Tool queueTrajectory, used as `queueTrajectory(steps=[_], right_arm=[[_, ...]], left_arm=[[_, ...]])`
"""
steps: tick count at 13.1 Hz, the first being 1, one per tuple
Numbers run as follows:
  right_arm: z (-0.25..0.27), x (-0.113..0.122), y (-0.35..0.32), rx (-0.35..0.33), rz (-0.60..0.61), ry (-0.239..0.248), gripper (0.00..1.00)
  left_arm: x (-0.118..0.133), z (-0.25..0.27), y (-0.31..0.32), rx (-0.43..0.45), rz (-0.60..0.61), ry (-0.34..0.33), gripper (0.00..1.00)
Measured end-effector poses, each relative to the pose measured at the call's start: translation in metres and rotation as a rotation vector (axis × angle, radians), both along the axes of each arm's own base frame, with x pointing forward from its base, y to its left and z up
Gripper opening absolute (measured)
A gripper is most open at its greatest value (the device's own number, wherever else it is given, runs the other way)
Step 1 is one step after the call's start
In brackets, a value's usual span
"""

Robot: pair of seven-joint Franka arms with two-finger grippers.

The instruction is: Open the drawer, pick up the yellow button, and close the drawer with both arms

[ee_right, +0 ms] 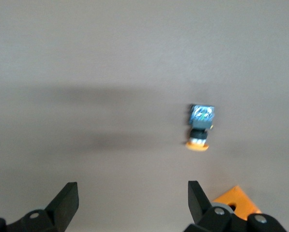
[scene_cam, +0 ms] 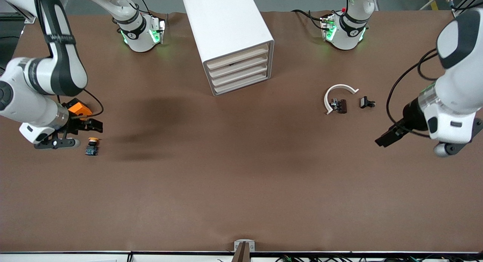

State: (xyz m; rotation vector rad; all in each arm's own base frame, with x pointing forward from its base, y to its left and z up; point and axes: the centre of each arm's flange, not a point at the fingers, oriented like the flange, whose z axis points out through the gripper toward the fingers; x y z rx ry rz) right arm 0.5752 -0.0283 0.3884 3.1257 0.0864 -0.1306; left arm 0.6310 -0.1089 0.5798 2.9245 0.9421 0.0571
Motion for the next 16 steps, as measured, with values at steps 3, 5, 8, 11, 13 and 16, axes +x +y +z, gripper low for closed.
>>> queueTrajectory(steps=[3, 5, 8, 11, 13, 16], right_arm=[[0.063, -0.02, 0.033, 0.003, -0.028, 0.02, 1.0], [0.096, -0.026, 0.039, 0.004, -0.025, 0.027, 1.0], [0.135, -0.026, 0.039, 0.004, -0.025, 0.036, 1.0], [0.18, -0.03, 0.046, 0.003, -0.013, 0.052, 1.0], [0.209, -0.031, 0.048, 0.004, -0.01, 0.033, 1.0], [0.242, -0.036, 0.043, 0.004, -0.018, 0.016, 1.0]], left_arm=[[-0.021, 0.029, 0.007, 0.037, -0.138, 0.001, 1.0], [-0.031, 0.038, 0.029, 0.06, -0.25, 0.023, 1.0], [-0.051, 0.05, 0.078, 0.093, -0.44, 0.037, 1.0], [-0.076, 0.07, 0.104, 0.106, -0.56, 0.042, 1.0], [-0.089, 0.077, 0.105, 0.108, -0.582, 0.046, 1.0], [-0.102, 0.082, 0.107, 0.108, -0.617, 0.046, 1.0]])
